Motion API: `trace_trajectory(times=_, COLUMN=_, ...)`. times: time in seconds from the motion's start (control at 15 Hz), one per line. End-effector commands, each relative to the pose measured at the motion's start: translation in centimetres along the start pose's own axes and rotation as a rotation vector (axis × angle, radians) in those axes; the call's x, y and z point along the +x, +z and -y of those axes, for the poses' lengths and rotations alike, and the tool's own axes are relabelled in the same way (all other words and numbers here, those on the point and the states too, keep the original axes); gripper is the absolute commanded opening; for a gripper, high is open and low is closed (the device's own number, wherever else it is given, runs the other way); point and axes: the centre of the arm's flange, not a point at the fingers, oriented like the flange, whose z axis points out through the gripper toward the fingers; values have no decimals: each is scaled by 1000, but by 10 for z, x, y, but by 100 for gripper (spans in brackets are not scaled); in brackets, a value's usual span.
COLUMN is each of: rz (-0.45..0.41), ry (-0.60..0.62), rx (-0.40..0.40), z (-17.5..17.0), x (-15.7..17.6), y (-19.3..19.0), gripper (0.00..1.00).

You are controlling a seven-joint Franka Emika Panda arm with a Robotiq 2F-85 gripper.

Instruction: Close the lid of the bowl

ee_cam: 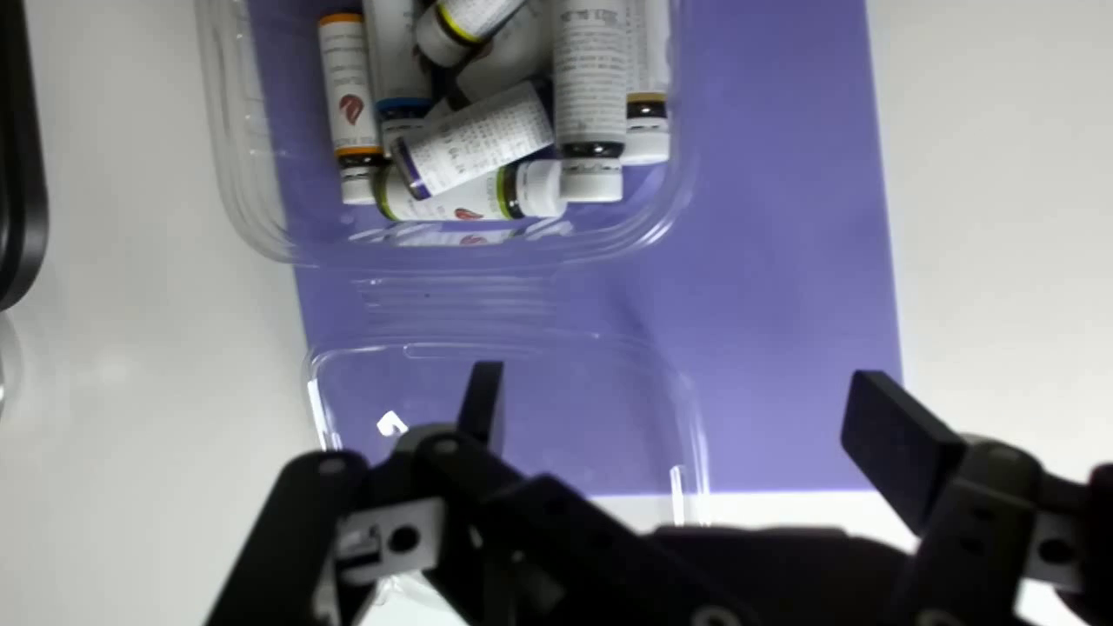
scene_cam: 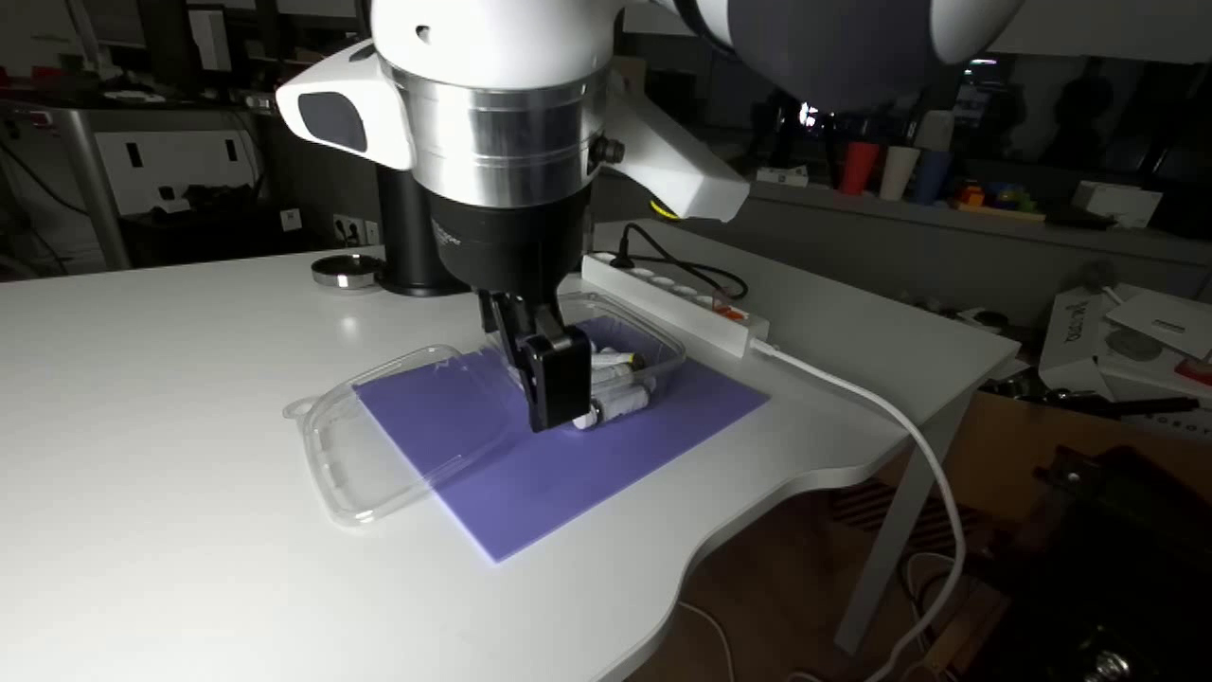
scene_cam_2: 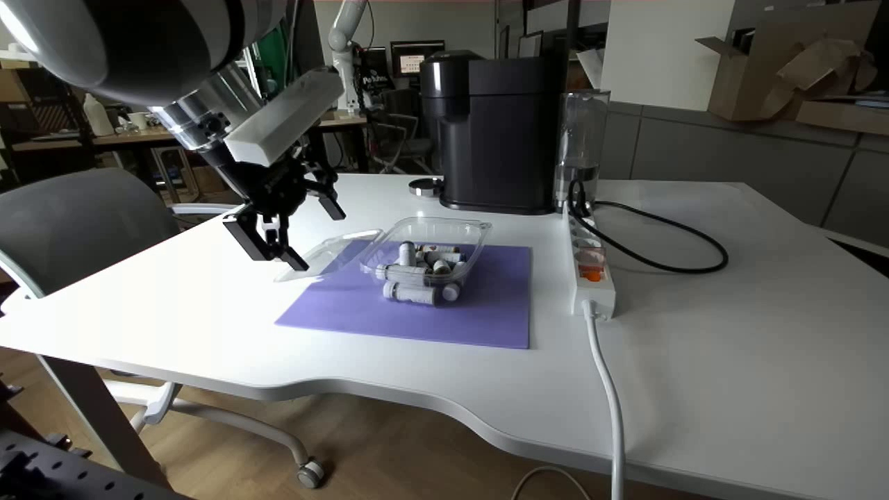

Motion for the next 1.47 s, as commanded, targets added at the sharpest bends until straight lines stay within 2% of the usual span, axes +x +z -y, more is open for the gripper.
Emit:
trace_trajectory(times=0.0, rz=37, ry=-51, rx=-81, z=10, x=21, y=18, gripper=100)
trace_trajectory(times=0.4, rz=47, ry=-108, rx=-82, z=25, x=43, y=39, gripper=100)
trace_trajectory(times=0.93, rz=53, ry=-155, rx=-87, z=27, x=59, y=69, gripper=100)
trace_trajectory(times=1.4, rz=54, ry=-167, rx=-174, z=23, x=75, y=73, gripper=100)
